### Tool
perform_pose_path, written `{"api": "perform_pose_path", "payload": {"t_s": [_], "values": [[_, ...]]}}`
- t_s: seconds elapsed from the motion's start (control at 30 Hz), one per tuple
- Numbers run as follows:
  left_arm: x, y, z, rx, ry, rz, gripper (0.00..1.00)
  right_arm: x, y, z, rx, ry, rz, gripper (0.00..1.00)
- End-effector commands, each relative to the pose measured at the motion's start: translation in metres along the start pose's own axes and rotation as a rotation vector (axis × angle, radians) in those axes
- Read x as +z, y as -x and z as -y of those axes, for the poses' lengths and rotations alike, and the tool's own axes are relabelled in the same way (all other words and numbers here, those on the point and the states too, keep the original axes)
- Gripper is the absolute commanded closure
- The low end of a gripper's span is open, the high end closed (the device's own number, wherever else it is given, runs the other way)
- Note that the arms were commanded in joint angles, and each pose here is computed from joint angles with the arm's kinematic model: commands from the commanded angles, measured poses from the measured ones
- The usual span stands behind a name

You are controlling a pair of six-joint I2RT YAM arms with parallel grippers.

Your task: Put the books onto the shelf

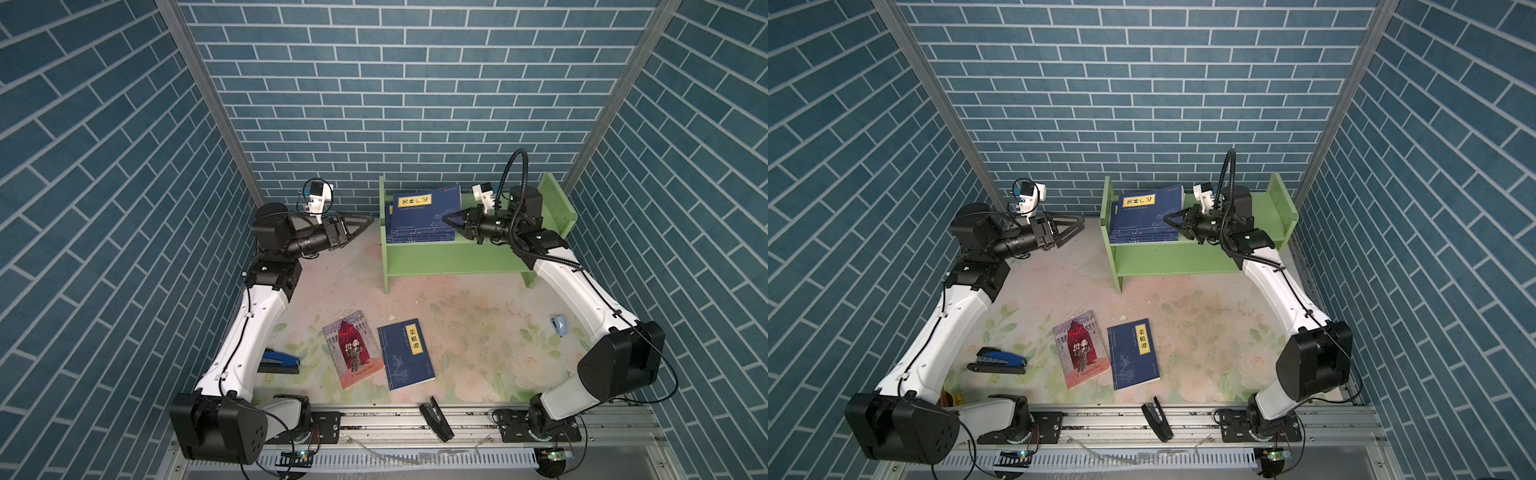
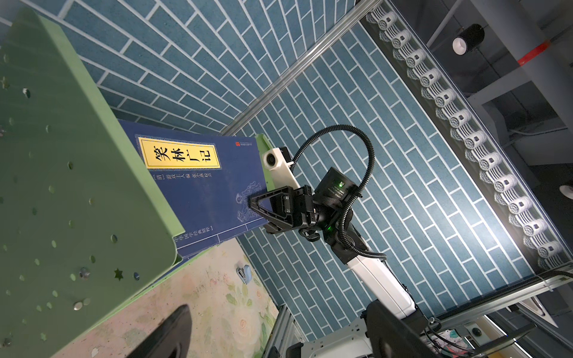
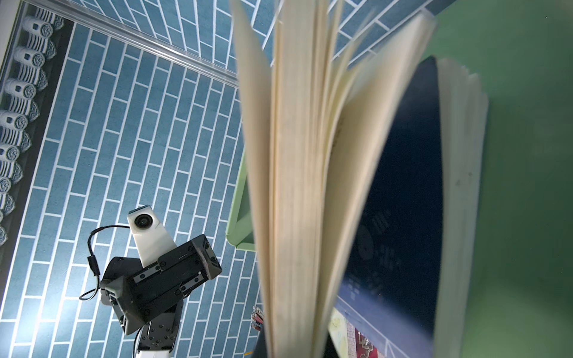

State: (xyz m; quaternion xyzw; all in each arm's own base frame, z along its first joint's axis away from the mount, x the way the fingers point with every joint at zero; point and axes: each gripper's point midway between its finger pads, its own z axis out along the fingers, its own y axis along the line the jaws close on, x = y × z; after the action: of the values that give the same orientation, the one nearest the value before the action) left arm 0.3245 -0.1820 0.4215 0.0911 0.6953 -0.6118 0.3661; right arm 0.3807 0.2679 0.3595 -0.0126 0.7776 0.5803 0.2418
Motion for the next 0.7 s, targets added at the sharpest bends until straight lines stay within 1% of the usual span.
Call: {"api": "perform_pose_path", "payload": {"t_s": [0.0,0.1,0.17,0.27,0.47,0.57,0.67], "values": [[0.003,-0.002,-0.001,0.016,-0.017,-0.009,0.1,-0.003,0.007,-0.025,-0.033,0.068,-0.01,1.0],[0.004,-0.002,-0.003,0.012,-0.016,-0.011,0.1,0.0,0.009,-0.019,-0.023,0.049,-0.003,1.0],[0.004,-0.002,-0.005,0.008,-0.014,-0.011,0.1,0.003,0.01,-0.017,-0.017,0.045,-0.008,0.97],[0.004,-0.003,-0.005,0.006,-0.014,-0.013,0.1,0.004,0.012,-0.014,-0.011,0.034,-0.004,0.89],[0.004,-0.006,-0.005,0.009,-0.018,-0.016,0.1,0.005,0.014,-0.012,-0.009,0.015,-0.002,0.67],[0.004,-0.006,-0.006,0.009,-0.018,-0.016,0.1,0.003,0.013,-0.006,-0.011,-0.024,-0.006,0.6],[0.005,-0.006,-0.007,0.005,-0.018,-0.018,0.1,0.003,0.012,-0.002,-0.014,-0.046,-0.01,0.56]]}}
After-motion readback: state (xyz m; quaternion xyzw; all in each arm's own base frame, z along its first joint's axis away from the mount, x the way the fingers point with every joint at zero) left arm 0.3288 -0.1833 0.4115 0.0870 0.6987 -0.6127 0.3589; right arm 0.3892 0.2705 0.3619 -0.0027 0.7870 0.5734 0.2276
